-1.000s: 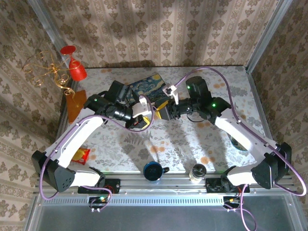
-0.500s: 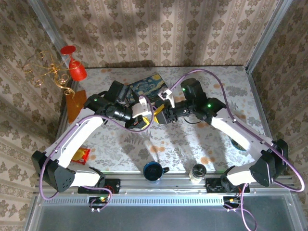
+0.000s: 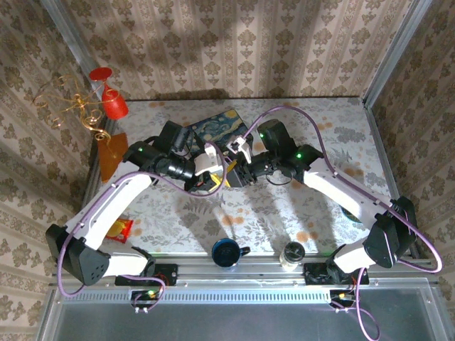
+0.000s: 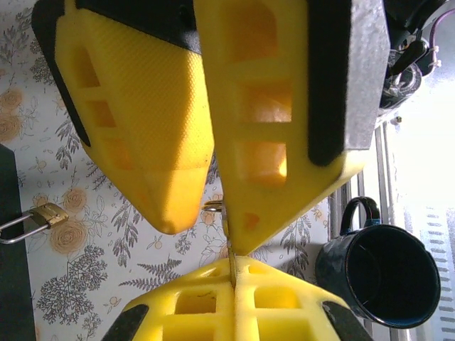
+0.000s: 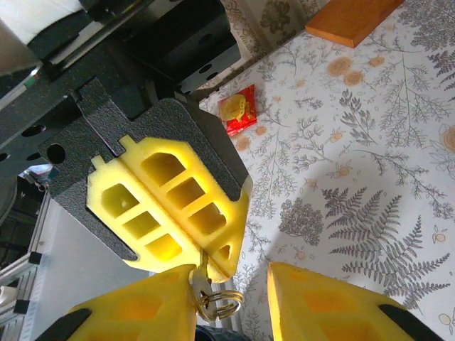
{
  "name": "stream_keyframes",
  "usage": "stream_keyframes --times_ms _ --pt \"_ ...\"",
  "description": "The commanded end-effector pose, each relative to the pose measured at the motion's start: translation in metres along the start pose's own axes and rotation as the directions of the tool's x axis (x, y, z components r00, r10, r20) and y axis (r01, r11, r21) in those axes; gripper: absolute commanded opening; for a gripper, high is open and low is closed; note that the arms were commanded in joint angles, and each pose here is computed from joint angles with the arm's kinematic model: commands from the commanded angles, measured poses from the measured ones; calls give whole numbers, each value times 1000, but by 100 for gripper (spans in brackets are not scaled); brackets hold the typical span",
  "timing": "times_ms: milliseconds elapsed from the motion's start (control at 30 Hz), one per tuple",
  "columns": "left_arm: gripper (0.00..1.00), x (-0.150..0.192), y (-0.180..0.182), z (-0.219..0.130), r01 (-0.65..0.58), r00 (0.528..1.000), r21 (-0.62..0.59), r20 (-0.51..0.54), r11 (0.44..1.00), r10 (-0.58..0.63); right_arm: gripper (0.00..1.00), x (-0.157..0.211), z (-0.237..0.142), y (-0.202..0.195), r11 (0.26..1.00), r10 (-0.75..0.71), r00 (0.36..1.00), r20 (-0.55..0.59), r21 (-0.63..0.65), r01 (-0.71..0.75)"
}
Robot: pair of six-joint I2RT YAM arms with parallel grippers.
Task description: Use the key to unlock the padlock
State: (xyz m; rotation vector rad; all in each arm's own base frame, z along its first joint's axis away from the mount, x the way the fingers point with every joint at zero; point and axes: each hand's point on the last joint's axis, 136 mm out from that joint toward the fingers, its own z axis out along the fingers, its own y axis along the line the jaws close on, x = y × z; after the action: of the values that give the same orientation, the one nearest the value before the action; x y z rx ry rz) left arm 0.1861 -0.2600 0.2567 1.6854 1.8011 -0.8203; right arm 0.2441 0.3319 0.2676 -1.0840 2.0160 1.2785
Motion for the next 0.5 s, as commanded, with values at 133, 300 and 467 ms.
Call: stream_keyframes --times_ms 133,300,467 --pt "0 1 -13 -5 -31 999 22 10 999 31 37 -10 -13 4 997 -56 998 32 60 54" --pt "0 1 -14 -6 -33 999 24 11 999 33 37 -12 -13 9 998 -55 998 32 43 54" --pt "0 2 -14 -5 -31 999 29 11 999 31 34 -13 -13 10 998 -58 998 34 32 56"
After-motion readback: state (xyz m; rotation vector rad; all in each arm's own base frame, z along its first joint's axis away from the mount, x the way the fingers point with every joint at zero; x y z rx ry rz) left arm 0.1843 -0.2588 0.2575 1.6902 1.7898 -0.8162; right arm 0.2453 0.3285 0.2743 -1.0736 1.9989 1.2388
